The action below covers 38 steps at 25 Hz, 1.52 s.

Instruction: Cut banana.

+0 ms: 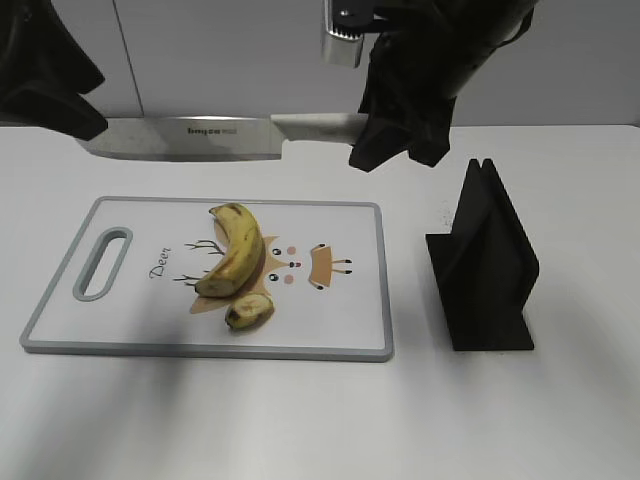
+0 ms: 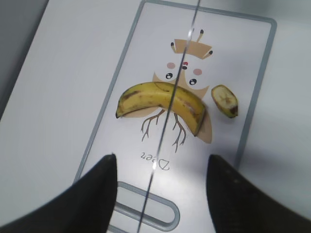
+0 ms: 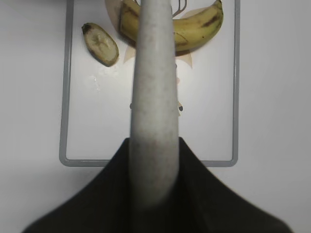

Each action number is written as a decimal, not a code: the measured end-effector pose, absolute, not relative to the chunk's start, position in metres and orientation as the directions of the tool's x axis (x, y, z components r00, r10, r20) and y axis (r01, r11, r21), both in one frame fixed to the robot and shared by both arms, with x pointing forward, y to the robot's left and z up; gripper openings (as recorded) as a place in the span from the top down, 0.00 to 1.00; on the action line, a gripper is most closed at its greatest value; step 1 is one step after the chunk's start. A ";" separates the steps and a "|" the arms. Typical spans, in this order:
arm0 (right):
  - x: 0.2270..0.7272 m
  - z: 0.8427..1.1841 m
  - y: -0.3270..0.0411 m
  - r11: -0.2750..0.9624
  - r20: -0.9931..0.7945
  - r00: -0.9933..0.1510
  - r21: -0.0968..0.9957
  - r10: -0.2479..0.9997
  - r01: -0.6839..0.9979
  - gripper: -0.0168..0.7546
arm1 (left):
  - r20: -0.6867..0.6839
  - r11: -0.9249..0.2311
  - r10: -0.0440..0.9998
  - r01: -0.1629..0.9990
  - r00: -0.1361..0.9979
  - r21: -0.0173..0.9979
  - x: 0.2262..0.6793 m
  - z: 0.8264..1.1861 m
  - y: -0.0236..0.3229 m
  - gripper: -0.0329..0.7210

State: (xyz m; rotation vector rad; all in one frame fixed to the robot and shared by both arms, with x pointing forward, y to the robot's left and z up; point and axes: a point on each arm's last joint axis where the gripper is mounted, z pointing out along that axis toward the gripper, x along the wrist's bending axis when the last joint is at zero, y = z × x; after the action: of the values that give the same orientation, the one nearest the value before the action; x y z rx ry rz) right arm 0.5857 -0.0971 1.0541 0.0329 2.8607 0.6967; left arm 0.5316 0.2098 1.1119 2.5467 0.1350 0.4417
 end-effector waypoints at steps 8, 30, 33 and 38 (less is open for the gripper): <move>0.590 1.037 -0.087 0.890 -0.153 -0.987 0.454 0.037 -0.037 0.77 | 0.240 -0.862 0.161 0.018 0.957 0.506 0.552 1.084 0.207 0.24; 0.592 1.039 -0.085 0.879 -0.163 -0.985 0.476 0.062 -0.023 0.77 | 0.187 -0.887 0.135 0.035 0.973 0.460 0.565 1.060 0.208 0.93; 0.592 1.035 -0.086 0.887 -0.132 -0.987 0.462 0.088 0.018 0.77 | 0.178 -0.888 0.132 0.037 0.975 0.458 0.567 1.054 0.206 0.93; 0.594 1.006 -0.083 0.911 -0.024 -0.995 0.405 0.095 0.077 0.77 | 0.161 -0.907 0.110 0.033 0.981 0.421 0.564 1.031 0.199 0.93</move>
State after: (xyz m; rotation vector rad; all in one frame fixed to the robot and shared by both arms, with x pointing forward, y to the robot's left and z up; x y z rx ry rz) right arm 0.5943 -0.0828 1.0063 0.1358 3.0286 0.6384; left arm 0.5640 0.1994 1.0310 2.6990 0.1016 0.2517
